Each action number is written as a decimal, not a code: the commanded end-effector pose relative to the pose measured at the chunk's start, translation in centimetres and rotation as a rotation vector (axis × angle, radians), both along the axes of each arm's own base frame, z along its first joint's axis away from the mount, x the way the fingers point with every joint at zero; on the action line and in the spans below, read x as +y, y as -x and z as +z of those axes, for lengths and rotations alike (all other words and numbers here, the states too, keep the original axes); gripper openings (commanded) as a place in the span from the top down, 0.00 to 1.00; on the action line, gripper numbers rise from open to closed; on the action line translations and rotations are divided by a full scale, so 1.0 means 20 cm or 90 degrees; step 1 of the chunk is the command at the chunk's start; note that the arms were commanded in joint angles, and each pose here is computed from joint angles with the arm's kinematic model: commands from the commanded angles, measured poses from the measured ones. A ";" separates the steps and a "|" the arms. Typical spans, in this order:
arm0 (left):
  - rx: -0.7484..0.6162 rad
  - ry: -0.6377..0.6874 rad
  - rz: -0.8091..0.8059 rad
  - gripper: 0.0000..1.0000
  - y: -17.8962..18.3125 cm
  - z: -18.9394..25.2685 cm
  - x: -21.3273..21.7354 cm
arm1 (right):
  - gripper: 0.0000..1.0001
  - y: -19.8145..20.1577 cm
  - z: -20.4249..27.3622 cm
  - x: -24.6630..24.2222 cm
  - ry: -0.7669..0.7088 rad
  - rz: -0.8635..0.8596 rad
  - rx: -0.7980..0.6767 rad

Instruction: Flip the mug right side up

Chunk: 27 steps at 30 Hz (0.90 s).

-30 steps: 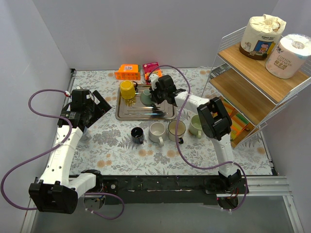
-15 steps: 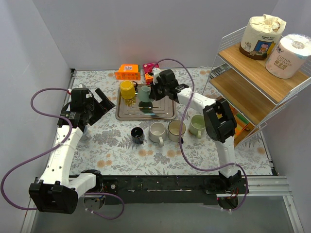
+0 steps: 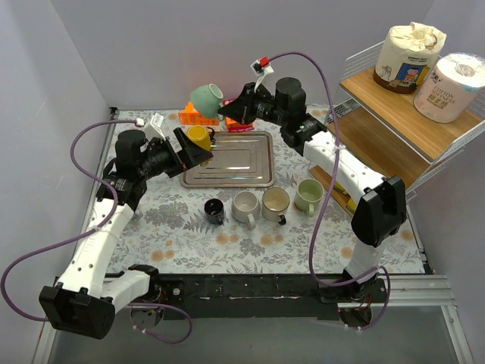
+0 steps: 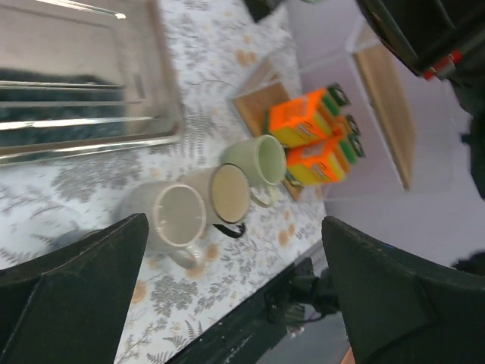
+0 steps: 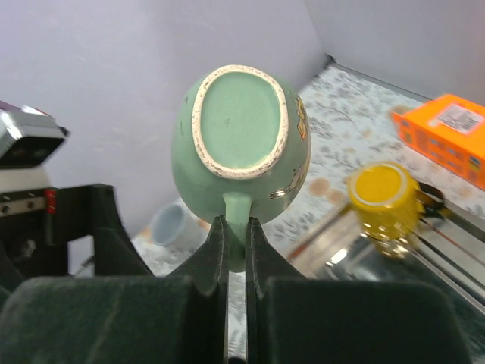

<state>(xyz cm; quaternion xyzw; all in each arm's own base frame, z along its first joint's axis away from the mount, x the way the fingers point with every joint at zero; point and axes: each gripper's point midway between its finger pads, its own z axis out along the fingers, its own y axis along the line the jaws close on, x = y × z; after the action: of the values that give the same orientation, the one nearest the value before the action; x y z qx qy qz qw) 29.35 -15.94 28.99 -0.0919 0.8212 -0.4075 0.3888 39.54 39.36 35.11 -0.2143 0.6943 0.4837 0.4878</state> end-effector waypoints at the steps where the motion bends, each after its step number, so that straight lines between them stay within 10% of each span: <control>1: -0.196 0.083 -0.104 0.02 0.11 0.41 -0.14 | 0.99 0.22 0.49 -0.01 -0.168 0.088 -0.046; 13: -0.396 0.290 -0.129 0.02 0.18 0.86 -0.17 | 0.99 0.52 0.87 -0.15 -0.376 0.123 0.016; 27: -0.419 0.397 -0.102 0.14 0.14 0.95 -0.16 | 0.99 0.71 0.93 -0.06 -0.474 0.080 0.012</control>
<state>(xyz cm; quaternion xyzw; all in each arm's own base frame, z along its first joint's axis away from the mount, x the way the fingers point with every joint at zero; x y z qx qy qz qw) 28.00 -19.42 45.99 -0.0187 0.5348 -0.6562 0.5320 26.01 40.60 48.78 -0.0866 0.5349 0.7199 0.4337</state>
